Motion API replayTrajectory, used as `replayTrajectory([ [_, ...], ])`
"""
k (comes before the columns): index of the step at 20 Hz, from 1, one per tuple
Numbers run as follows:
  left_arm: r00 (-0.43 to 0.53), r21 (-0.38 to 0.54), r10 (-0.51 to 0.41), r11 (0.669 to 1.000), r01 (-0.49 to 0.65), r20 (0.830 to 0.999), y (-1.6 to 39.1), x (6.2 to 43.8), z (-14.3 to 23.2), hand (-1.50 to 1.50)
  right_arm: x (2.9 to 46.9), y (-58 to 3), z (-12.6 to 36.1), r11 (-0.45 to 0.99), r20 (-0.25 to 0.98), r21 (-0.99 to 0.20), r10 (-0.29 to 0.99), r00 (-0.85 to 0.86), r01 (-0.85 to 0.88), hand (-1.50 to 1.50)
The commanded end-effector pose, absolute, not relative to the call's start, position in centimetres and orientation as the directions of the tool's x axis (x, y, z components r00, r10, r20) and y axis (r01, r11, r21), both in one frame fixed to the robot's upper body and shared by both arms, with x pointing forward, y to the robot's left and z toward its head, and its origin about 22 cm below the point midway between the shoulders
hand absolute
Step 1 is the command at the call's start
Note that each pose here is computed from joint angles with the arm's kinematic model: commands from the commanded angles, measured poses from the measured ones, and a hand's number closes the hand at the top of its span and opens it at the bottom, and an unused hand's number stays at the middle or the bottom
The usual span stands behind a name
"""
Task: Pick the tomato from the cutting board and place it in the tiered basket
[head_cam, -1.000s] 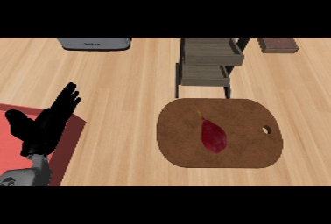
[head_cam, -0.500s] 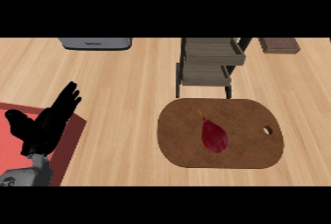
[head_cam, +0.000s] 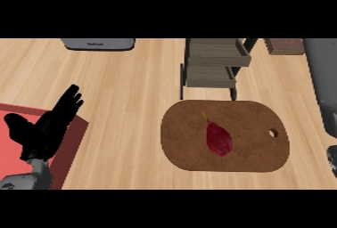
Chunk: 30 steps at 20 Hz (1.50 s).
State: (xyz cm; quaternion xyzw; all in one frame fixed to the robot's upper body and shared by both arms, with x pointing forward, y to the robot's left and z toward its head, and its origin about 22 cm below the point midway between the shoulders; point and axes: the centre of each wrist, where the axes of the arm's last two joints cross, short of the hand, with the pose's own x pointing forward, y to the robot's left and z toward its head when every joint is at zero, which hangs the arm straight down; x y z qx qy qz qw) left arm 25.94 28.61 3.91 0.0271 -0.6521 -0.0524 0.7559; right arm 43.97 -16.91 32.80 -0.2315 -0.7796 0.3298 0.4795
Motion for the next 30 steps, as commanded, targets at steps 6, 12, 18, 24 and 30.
replayTrajectory([
  [6,0.149,0.118,-0.124,0.992,0.049,0.981,28.1,25.0,3.9,0.00,44.8,-15.0,32.7,0.753,0.670,-0.656,0.607,-0.428,0.041,-1.50],
  [12,0.125,0.111,-0.112,0.994,0.014,0.986,28.9,27.2,5.1,0.00,45.4,-16.1,34.1,0.891,0.830,-0.453,0.423,-0.362,0.003,-1.50],
  [18,0.145,0.109,-0.114,0.993,0.044,0.983,28.9,24.8,2.8,0.00,45.4,-20.5,35.8,0.982,0.925,-0.187,0.190,-0.330,0.039,-1.50],
  [24,0.138,0.103,-0.107,0.994,0.032,0.985,27.6,25.9,3.2,0.00,44.6,-26.9,38.2,0.985,0.932,-0.041,0.098,-0.348,0.166,-1.50],
  [30,0.143,0.094,-0.098,0.995,0.033,0.985,27.1,26.2,4.1,0.00,42.2,-36.2,39.0,0.956,0.934,0.008,0.098,-0.343,0.295,-1.50],
])
